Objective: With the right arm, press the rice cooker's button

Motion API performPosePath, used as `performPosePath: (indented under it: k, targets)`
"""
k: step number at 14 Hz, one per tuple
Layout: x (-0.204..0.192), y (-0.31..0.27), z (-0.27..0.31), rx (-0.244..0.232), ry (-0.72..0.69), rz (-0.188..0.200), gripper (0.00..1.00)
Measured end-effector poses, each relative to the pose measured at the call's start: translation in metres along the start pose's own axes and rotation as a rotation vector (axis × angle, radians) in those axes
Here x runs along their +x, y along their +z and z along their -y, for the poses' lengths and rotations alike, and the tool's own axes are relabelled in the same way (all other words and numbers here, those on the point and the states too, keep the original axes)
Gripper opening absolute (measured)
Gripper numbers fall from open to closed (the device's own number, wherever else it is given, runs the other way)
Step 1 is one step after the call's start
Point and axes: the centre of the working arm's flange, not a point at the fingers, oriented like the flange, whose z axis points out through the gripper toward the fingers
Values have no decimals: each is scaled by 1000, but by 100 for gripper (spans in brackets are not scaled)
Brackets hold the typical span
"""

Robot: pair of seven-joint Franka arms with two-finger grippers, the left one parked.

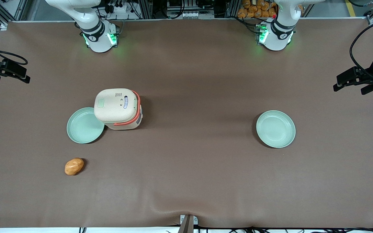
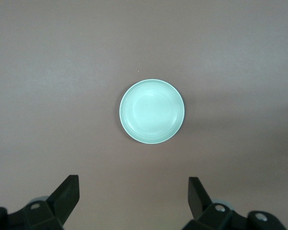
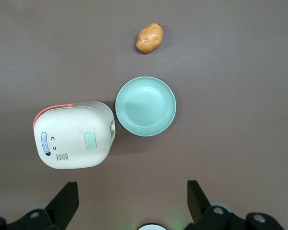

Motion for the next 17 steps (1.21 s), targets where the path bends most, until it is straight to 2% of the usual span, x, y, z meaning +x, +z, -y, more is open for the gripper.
performPosePath:
  k: [12, 17]
  targets:
    - [0, 1, 3, 1, -4, 3, 100]
    - [5, 14, 17, -1, -32, 29, 100]
